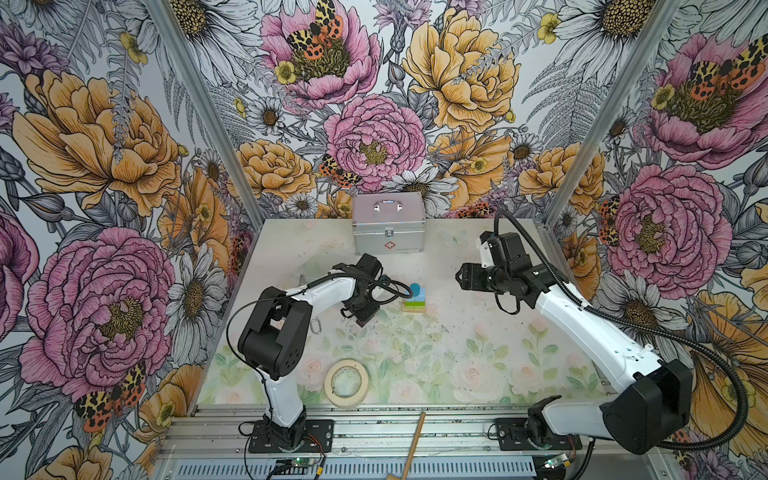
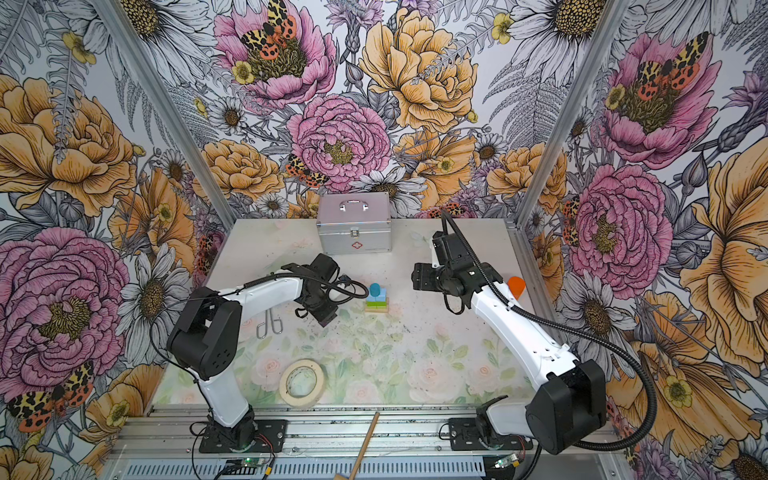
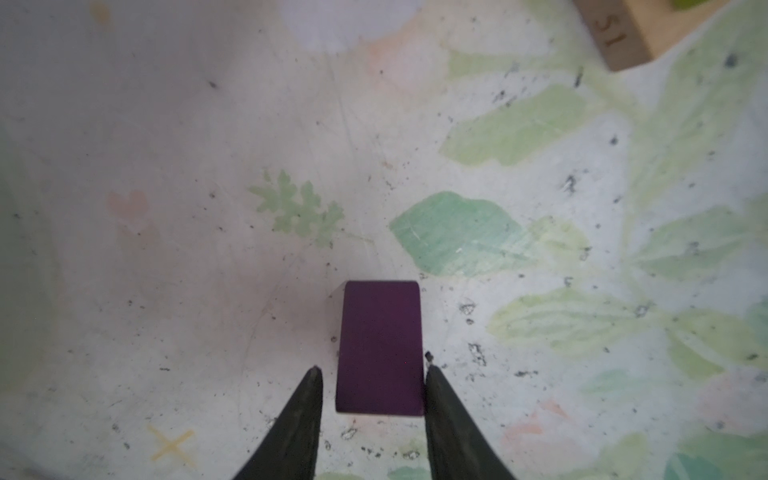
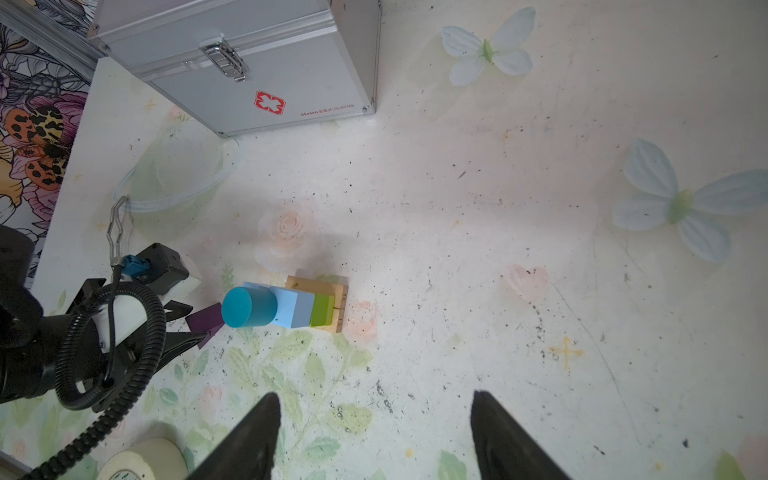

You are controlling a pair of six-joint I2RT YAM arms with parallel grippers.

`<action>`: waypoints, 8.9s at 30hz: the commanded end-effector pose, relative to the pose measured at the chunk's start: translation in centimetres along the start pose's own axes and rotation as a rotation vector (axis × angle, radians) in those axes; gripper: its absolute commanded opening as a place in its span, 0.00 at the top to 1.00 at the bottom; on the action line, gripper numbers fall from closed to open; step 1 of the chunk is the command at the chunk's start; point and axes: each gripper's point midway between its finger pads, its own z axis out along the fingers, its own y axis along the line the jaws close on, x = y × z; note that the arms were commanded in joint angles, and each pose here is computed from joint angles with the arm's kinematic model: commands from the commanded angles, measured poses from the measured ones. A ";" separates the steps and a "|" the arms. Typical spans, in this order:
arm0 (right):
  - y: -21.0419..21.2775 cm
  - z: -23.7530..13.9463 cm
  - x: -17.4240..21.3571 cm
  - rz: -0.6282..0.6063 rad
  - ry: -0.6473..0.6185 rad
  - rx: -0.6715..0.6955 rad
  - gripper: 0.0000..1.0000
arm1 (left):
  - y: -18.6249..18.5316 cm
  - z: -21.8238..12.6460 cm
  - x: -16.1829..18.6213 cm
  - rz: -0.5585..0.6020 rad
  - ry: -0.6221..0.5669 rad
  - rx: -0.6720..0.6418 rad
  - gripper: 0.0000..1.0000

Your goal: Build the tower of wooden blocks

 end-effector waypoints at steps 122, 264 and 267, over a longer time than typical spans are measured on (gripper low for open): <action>-4.3 0.7 4.9 0.172 0.061 -0.008 0.25 | -9.6 -13.8 -14.9 0.602 -0.250 0.018 1.00; -4.3 -3.4 -0.1 0.146 -0.127 -0.043 0.05 | 4.5 -36.4 -3.2 -0.353 -1.285 -0.338 0.01; -5.4 -4.3 -0.4 0.152 -0.150 -0.002 0.01 | 6.9 -34.4 -0.3 -0.481 -1.279 -0.411 0.01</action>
